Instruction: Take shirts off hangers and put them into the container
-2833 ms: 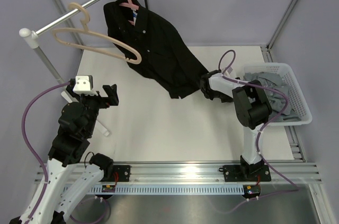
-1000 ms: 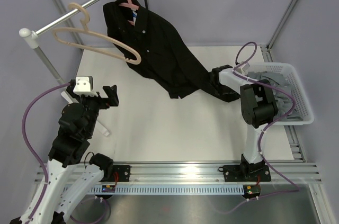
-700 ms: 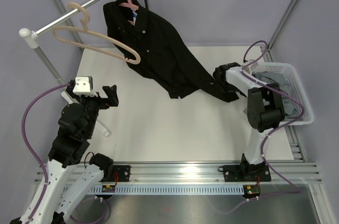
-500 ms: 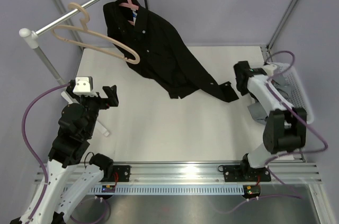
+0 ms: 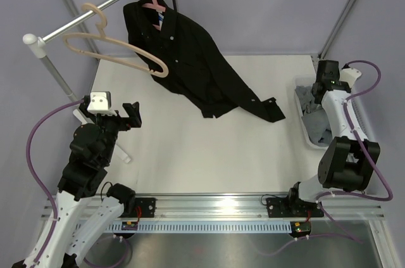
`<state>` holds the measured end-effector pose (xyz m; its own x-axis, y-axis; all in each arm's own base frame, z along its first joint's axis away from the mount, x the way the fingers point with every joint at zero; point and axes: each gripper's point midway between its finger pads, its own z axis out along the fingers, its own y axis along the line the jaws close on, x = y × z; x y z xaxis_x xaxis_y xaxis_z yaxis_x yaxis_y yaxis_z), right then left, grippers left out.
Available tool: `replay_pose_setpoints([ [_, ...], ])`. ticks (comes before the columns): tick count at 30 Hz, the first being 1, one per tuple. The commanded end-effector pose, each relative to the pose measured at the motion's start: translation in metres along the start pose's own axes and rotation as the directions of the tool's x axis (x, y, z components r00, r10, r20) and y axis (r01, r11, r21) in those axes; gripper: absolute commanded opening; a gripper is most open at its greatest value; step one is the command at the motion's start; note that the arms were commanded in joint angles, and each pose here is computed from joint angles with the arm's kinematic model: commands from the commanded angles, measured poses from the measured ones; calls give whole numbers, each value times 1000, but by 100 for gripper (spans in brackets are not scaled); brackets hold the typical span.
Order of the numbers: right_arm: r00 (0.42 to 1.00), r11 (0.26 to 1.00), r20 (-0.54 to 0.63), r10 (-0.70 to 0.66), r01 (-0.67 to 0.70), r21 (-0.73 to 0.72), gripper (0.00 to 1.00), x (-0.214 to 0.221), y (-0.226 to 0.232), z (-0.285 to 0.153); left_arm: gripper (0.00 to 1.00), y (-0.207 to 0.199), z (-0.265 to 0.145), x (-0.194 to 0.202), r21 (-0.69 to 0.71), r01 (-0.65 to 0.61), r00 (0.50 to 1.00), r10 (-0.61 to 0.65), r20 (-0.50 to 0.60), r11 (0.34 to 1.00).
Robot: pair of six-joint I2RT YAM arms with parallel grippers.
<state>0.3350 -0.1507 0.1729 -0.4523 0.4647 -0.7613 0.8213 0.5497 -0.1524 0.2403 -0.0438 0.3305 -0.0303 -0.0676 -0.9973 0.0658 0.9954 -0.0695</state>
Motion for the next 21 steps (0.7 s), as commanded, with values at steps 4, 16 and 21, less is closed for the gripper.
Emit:
replay_pose_setpoints([
  [4,983,984,84,163,-155,-93,0,-71,12,3,99,2,2,-10,-16,4,999,-3,41,1000],
  [16,970,971,-48,237,-238,-16,0,-43,29,75,99,3,4,-8,-21,1,999,-1,34,1000],
  [21,974,945,-18,225,-223,-240,4,-50,38,28,99,0,6,-6,-8,0,1000,0,23,1000],
])
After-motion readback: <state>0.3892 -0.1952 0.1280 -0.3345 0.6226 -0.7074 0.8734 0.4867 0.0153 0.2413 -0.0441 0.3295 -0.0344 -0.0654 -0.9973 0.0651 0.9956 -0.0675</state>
